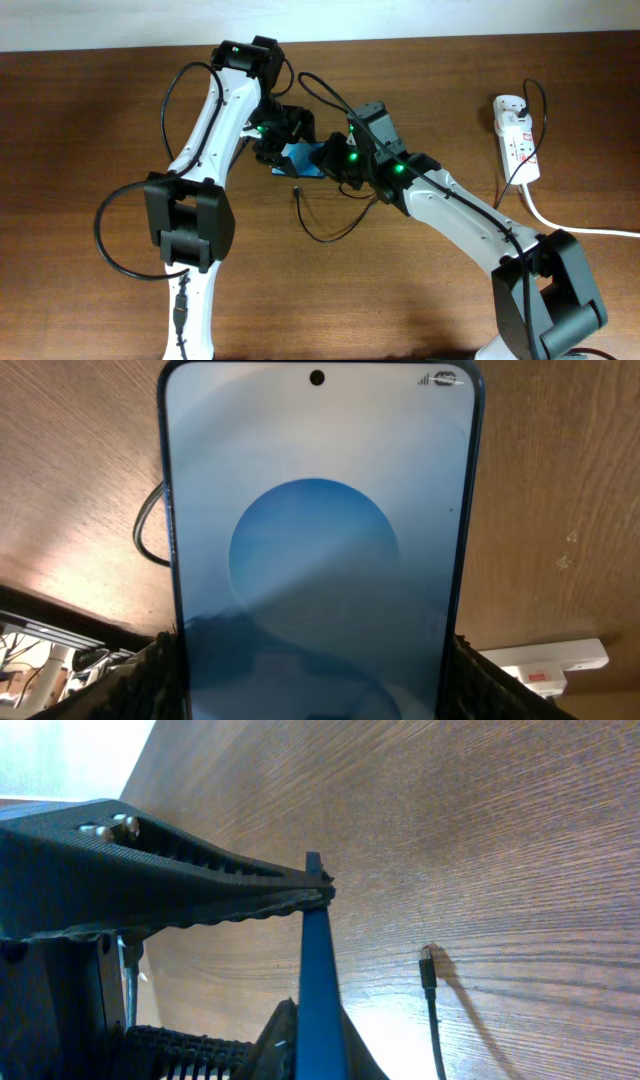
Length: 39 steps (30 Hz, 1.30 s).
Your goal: Plug charger to phone and switch on socket
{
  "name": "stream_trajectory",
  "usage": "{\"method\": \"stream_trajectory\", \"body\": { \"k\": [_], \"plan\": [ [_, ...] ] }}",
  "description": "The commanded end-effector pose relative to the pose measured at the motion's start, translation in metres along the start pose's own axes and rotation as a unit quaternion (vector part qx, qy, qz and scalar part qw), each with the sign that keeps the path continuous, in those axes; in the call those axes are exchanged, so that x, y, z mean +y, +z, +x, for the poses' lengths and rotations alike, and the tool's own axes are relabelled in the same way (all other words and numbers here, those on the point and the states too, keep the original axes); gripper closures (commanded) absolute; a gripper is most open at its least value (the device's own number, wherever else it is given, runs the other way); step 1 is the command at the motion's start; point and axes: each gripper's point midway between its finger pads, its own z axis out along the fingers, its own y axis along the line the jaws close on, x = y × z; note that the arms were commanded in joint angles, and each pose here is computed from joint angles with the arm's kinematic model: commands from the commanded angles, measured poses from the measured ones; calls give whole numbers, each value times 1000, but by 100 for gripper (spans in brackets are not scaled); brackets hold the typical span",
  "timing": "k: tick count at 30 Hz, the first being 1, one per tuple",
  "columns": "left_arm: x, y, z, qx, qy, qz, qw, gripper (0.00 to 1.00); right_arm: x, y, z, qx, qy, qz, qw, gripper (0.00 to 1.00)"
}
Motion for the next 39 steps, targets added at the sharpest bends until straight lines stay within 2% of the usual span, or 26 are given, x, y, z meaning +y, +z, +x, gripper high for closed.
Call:
{"method": "stream_trajectory", "body": {
  "k": [1,9,14,16,17,20,21,23,24,25,26,28,29,30,31,32,33,36,39],
  "plan": [
    [-2,-9,6,0,2,10,1000,100,1,3,1,0,-24,3,1000,96],
    [3,-10,13,23,10,3,1000,100,13,-22,-7,24,-25,-38,999,96],
    [-1,-11,10,20,12,12,1000,71,4,-24,-2,31,-25,-18,999,96],
    [-1,-11,10,21,20,13,1000,33,-3,-27,-14,16,-24,-12,1000,96],
    [-1,-11,10,20,36,13,999,23,-5,-29,-18,12,-21,-11,1000,96],
    [-2,-11,10,19,107,17,994,18,-9,-38,-34,-6,-36,-11,999,96],
    [-9,-12,11,23,176,34,983,11,-11,-48,-46,-22,-41,-12,999,96],
    [-26,-14,22,40,305,79,948,3,-10,-69,-64,-52,-51,-17,997,96],
    [-36,-17,32,53,382,113,916,0,-6,-83,-75,-72,-60,-24,995,96],
    [-45,-22,46,71,465,155,869,0,1,-106,-86,-100,-77,-34,991,96],
    [-55,-35,67,100,554,223,796,0,10,-137,-98,-140,-100,-40,984,96],
    [-64,-56,91,137,607,306,721,0,17,-173,-107,-196,-106,-30,974,96],
    [-67,-75,106,162,632,365,664,0,23,-201,-111,-235,-109,-29,965,96],
    [-67,-101,121,185,662,436,581,1,33,-231,-113,-270,-112,-42,955,96],
    [-66,-114,125,196,665,463,552,3,34,-243,-116,-287,-91,-47,952,96],
    [-66,-122,124,202,664,477,539,7,29,-249,-122,-301,-45,-52,951,96],
    [-66,-123,121,200,662,478,542,13,21,-245,-131,-309,1,-49,950,96],
    [-66,-123,121,213,646,473,560,12,16,-207,-154,-298,91,-81,947,96],
    [-66,-123,121,225,631,467,577,11,49,-171,-177,-288,124,-181,932,96]
  ]
}}
